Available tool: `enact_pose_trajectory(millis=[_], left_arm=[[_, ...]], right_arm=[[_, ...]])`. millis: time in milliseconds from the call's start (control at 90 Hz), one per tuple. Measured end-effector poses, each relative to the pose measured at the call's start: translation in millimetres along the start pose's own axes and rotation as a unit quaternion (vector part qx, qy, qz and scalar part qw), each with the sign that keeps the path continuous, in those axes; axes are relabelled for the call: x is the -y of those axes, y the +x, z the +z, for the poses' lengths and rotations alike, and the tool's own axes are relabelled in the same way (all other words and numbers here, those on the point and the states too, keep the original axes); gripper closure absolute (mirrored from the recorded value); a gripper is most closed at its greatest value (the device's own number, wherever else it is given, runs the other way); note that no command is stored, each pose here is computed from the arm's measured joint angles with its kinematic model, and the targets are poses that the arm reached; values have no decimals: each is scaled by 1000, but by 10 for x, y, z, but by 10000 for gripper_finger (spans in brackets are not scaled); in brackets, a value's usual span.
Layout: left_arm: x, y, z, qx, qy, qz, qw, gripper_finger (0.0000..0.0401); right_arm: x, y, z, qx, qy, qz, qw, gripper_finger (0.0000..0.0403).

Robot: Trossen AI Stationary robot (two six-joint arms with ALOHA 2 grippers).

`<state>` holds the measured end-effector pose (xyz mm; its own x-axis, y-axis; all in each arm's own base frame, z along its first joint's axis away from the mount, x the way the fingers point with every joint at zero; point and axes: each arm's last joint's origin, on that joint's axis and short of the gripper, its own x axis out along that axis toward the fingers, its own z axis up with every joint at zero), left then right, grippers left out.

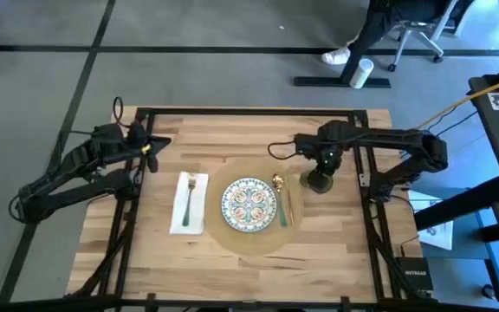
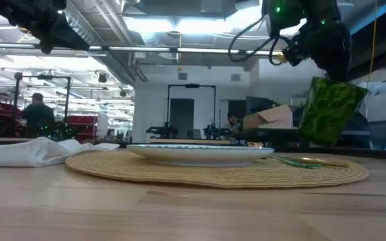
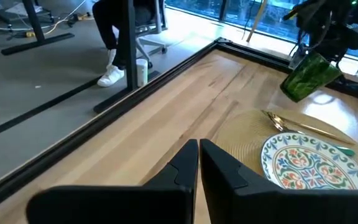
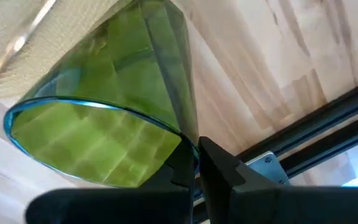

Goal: Set table place
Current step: Adjust the green cup

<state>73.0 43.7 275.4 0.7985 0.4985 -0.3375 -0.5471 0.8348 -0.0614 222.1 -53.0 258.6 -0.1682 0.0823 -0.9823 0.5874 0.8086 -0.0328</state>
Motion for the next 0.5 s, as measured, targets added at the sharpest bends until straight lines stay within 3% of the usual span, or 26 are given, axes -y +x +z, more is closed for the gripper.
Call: enact_pose_trajectory(millis=[500], left_arm=[[0,1,-3,-1,0,0,1000,401]], right_arm=[[111,209,205,-26,-17,7,999,403]])
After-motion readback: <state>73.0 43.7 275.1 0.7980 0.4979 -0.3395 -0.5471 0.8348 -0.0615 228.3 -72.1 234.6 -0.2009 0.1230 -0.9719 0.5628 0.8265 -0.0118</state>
